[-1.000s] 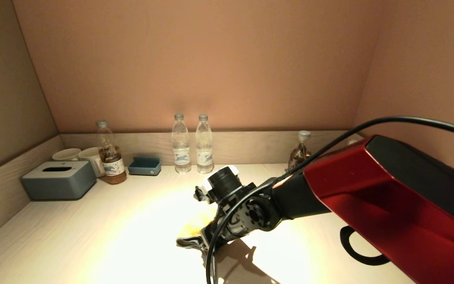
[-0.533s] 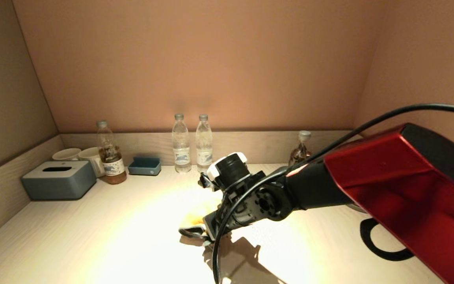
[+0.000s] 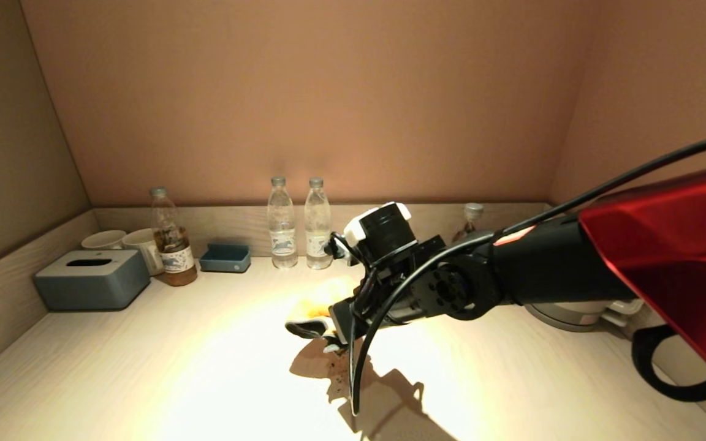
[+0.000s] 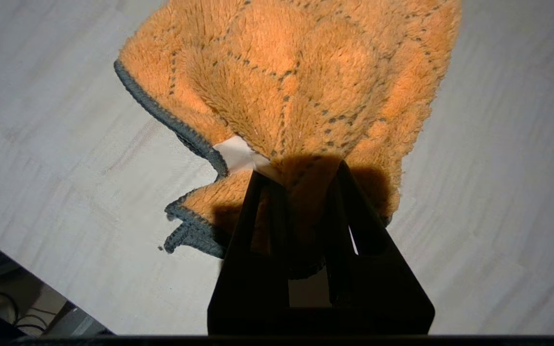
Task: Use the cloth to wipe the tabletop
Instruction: Sweep the stains on the table
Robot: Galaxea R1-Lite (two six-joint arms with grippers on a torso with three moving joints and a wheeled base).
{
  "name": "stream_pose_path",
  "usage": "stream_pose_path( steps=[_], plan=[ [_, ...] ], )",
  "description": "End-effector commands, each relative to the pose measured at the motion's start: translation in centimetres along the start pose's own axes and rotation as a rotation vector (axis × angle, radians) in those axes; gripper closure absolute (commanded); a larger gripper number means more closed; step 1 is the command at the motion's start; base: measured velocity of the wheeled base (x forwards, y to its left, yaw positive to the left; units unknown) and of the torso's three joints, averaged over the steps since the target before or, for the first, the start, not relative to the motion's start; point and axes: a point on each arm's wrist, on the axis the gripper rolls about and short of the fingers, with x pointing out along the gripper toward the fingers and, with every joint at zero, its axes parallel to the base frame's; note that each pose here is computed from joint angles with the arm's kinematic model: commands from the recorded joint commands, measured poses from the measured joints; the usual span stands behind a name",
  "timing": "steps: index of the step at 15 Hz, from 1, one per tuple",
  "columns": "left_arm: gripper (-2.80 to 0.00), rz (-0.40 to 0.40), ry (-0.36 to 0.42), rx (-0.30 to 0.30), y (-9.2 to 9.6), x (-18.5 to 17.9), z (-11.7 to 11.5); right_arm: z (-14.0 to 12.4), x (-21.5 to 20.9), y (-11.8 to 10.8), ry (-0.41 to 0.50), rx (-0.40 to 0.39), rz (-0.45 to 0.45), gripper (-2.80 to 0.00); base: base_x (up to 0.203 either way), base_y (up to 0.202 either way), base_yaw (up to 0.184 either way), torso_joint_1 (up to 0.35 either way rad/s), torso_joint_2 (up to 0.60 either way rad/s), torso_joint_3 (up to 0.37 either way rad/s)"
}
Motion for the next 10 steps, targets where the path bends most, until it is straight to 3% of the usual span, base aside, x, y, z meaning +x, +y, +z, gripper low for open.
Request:
stream_pose_path(
  steps=[1, 4, 7, 10],
  plan=[
    [0.00, 0.001, 0.000, -0.001, 0.0, 0.0, 0.0, -0.5, 0.3, -3.6, 0.022, 0.064, -0.066, 0.00, 0.000, 0.000, 0.000, 0.000, 0.00, 0.000],
    [0.00, 0.001, 0.000, -0.001, 0.0, 0.0, 0.0, -1.6, 2.3, -6.9, 0.075, 0.124, -0.119, 0.00, 0.000, 0.000, 0.000, 0.000, 0.00, 0.000],
    [0.00, 0.001, 0.000, -0.001, 0.0, 0.0, 0.0, -1.7, 2.5, -7.2, 0.076, 0.129, -0.123, 0.00, 0.000, 0.000, 0.000, 0.000, 0.00, 0.000],
    [0.00, 0.001, 0.000, -0.001, 0.0, 0.0, 0.0, -1.8, 5.7, -8.9, 0.069, 0.147, -0.145, 0.00, 0.000, 0.000, 0.000, 0.000, 0.00, 0.000]
  ],
)
